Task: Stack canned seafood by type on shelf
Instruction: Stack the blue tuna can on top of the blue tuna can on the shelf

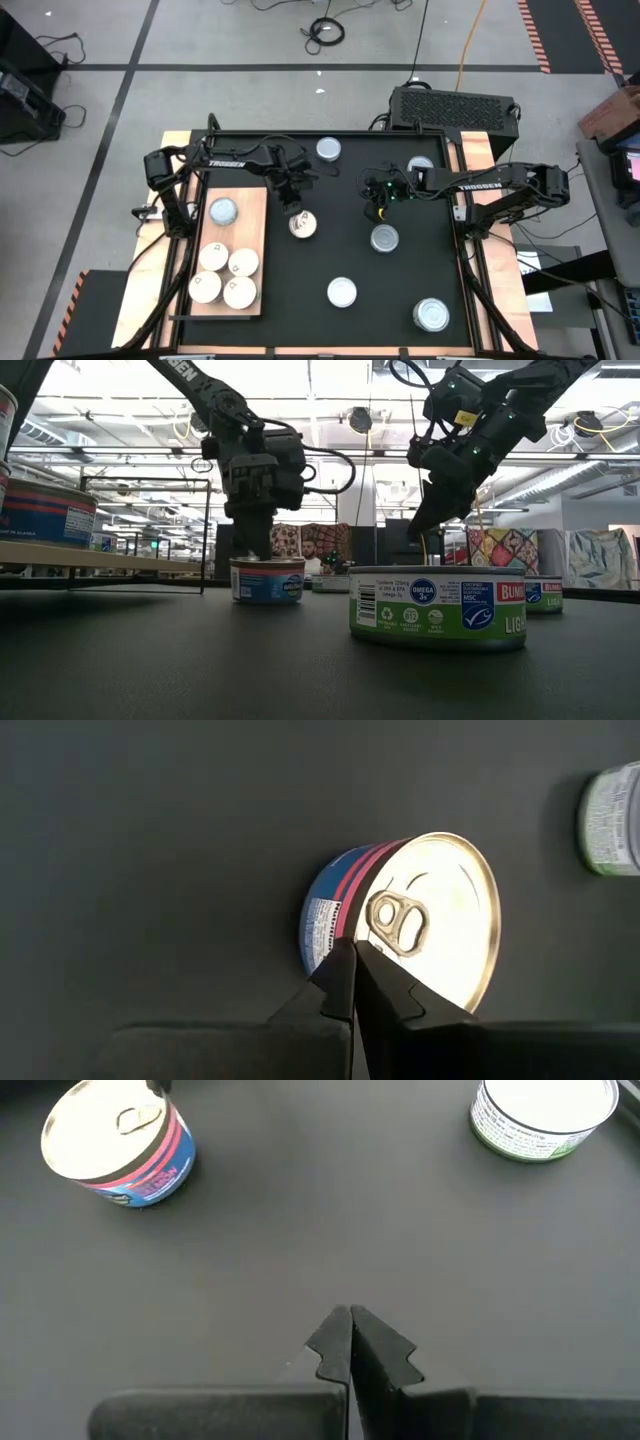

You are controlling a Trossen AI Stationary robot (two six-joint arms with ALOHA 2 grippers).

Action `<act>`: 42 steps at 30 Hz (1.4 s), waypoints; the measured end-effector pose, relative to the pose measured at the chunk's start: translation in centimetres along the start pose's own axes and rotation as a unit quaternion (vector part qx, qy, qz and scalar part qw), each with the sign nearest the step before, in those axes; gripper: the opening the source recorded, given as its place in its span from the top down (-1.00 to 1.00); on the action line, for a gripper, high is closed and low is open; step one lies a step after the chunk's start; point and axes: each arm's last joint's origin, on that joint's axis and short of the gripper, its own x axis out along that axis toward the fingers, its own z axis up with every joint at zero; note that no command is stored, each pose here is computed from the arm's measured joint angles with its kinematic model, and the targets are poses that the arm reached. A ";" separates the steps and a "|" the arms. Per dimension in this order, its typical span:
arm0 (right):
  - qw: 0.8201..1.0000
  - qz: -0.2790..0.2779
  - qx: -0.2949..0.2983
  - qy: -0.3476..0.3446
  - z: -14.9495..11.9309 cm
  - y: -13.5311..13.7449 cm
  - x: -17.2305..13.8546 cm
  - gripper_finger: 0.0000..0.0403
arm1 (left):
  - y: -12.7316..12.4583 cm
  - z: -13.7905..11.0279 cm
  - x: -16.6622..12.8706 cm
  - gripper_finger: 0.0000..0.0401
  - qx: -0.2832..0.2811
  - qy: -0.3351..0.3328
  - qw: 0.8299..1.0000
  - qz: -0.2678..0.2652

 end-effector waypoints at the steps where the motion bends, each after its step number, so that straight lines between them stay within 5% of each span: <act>1: 1.000 0.000 0.000 0.000 0.0 0.0 0.0 1.00 | -0.1 0.1 -0.1 0.98 0.001 0.000 1.000 -0.002; 18: 1.000 -0.002 -0.005 0.009 -0.2 0.0 0.0 1.00 | -1.1 0.9 -1.8 0.98 0.041 0.019 0.999 -0.020; 35: 1.000 -0.002 -0.006 0.009 -0.2 0.0 0.0 1.00 | -2.2 -0.1 -2.8 1.00 0.064 0.043 0.991 -0.113; 42: 1.000 -0.002 -0.006 0.010 -0.2 0.0 0.0 1.00 | -2.9 -0.2 -4.2 1.00 0.082 0.024 0.992 -0.098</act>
